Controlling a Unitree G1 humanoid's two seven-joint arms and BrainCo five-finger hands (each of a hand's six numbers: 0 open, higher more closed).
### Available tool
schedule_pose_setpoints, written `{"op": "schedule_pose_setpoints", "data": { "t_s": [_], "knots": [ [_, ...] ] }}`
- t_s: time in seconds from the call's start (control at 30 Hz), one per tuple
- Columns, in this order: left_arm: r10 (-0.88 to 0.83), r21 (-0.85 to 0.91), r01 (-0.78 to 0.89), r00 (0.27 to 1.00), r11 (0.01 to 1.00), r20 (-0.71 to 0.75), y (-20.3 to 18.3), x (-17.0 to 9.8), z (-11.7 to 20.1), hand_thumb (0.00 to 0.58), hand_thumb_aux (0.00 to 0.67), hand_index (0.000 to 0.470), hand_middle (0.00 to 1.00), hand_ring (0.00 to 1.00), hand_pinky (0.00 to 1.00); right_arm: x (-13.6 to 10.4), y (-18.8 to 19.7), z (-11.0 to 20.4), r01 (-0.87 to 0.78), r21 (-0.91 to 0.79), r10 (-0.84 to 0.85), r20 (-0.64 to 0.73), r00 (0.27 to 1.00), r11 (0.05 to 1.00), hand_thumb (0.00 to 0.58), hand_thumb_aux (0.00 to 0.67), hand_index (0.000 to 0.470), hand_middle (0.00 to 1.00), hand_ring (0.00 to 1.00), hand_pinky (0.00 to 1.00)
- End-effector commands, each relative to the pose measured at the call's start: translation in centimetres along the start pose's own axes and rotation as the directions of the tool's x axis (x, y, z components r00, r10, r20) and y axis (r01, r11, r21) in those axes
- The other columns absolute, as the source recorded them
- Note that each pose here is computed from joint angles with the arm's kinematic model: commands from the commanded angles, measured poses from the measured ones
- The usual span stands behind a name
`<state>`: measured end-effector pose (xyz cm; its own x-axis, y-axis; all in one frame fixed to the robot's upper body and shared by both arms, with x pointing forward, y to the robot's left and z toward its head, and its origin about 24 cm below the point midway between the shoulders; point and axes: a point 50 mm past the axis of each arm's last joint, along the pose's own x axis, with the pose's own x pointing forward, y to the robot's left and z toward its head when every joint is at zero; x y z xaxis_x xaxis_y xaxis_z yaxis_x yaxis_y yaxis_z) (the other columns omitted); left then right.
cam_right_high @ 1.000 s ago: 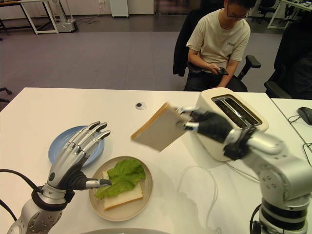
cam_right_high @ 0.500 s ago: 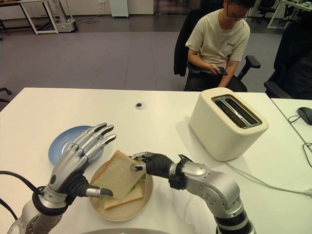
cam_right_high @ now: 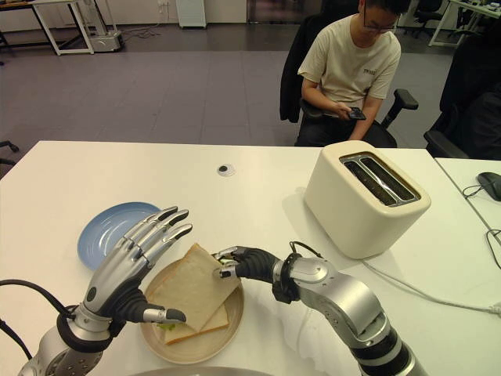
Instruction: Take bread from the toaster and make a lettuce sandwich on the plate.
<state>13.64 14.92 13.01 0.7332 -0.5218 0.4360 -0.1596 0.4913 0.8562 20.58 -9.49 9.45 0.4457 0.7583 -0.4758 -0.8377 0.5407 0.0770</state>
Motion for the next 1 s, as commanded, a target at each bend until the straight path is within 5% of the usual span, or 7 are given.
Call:
{"op": "schedule_pose_setpoints", "data": {
  "t_s": [0.03, 0.57, 0.73, 0.77, 0.8, 0.83, 1.0],
  "knots": [
    [-0.028, -0.001, 0.028, 1.0, 1.0, -0.013, -0.3, -0.2, -0.1, 0.0, 0.0, 0.0, 0.0, 0.0, 0.0, 0.0, -0.3, 0.4, 0.015, -0.048, -0.015, 0.004, 1.0, 0.999, 0.0, 0.0, 0.0, 0.0, 0.0, 0.0],
    [-0.082, -0.12, 0.067, 0.989, 0.991, -0.124, -0.5, -1.1, -2.1, 0.0, 0.0, 0.0, 0.0, 0.0, 0.0, -5.6, -1.0, 3.7, 0.011, -0.369, 0.045, 0.143, 0.989, 0.929, 0.0, 0.0, 0.0, 0.0, 0.0, 0.0],
    [-0.386, -0.765, 0.298, 0.92, 0.571, 0.071, -0.4, -2.8, -1.0, 0.0, 0.0, 0.0, 0.0, 0.0, 0.0, -7.4, -0.2, 0.5, -0.117, -0.323, 0.166, 0.127, 0.978, 0.939, 0.201, 0.129, 0.09, 0.0, 0.0, 0.0],
    [-0.434, -0.795, 0.36, 0.891, 0.488, 0.136, 0.1, -3.4, -1.1, 0.514, 0.444, 0.311, 0.0, 0.0, 0.0, -7.5, 0.1, -0.3, -0.152, -0.308, 0.196, 0.118, 0.973, 0.939, 0.52, 0.455, 0.319, 0.0, 0.0, 0.0],
    [-0.495, -0.827, 0.403, 0.85, 0.392, 0.179, 0.7, -4.3, -1.7, 0.58, 0.67, 0.47, 0.08, 0.08, 0.08, -7.6, 0.6, -1.1, -0.2, -0.281, 0.236, 0.101, 0.967, 0.939, 0.58, 0.665, 0.466, 0.0, 0.0, 0.0],
    [-0.563, -0.846, 0.433, 0.801, 0.311, 0.204, 1.2, -5.4, -2.6, 0.58, 0.67, 0.47, 0.21, 0.21, 0.21, -7.6, 1.3, -2.0, -0.251, -0.256, 0.279, 0.081, 0.957, 0.934, 0.58, 0.67, 0.47, 0.43, 0.43, 0.43],
    [-0.825, -0.835, 0.549, 0.487, 0.035, 0.285, 3.0, -9.9, -5.1, 0.58, 0.67, 0.47, 1.0, 1.0, 1.0, -7.1, 4.6, -5.0, -0.468, -0.216, 0.474, -0.029, 0.88, 0.857, 0.58, 0.67, 0.47, 1.0, 1.0, 1.0]
  ]
}}
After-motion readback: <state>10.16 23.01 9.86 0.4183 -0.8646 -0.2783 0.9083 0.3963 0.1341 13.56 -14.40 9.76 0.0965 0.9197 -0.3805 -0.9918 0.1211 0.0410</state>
